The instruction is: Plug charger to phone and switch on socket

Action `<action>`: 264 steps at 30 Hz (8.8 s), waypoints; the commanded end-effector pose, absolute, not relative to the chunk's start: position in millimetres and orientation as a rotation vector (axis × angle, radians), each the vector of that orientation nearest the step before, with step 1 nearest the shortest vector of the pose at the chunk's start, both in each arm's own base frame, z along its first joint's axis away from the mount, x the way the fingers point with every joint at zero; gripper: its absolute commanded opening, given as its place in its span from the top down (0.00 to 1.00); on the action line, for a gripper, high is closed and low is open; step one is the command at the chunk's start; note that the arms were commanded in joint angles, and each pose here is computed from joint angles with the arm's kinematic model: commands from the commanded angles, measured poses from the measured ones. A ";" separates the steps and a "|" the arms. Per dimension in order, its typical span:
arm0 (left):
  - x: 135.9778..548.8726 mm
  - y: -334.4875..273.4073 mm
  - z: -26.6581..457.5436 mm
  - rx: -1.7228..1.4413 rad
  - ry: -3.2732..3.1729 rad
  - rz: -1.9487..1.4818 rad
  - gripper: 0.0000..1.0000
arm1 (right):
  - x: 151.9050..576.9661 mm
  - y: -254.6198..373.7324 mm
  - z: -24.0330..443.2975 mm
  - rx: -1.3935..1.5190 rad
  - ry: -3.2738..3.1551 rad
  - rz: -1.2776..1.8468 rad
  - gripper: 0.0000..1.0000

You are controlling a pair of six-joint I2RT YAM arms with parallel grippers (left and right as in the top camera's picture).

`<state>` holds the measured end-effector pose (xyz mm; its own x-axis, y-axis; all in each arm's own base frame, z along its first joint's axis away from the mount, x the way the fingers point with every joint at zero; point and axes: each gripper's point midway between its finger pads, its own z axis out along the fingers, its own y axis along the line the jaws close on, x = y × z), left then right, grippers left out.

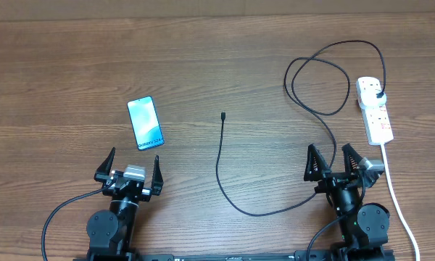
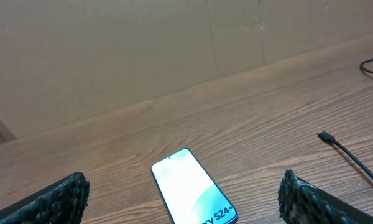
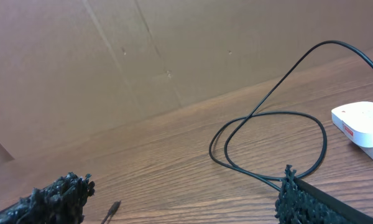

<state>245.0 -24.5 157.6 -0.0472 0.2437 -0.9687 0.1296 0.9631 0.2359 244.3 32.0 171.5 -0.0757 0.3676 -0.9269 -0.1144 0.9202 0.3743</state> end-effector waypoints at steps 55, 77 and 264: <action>245.0 -23.3 156.5 0.288 1.621 0.104 0.00 | 244.9 31.2 168.2 0.197 1.603 0.393 0.00; 245.0 -23.3 156.5 0.288 1.621 0.104 0.00 | 244.9 31.2 168.2 0.197 1.603 0.393 0.00; 393.8 -3.1 102.0 -0.399 2.981 -0.197 0.00 | 244.9 31.2 168.2 0.197 1.603 0.393 0.00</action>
<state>389.8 -9.5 117.8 -0.9521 -0.2718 -0.1403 -0.2460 0.9530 -0.1768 244.3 32.0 171.4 -0.0760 0.3676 -0.9269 -0.1143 0.9202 0.3743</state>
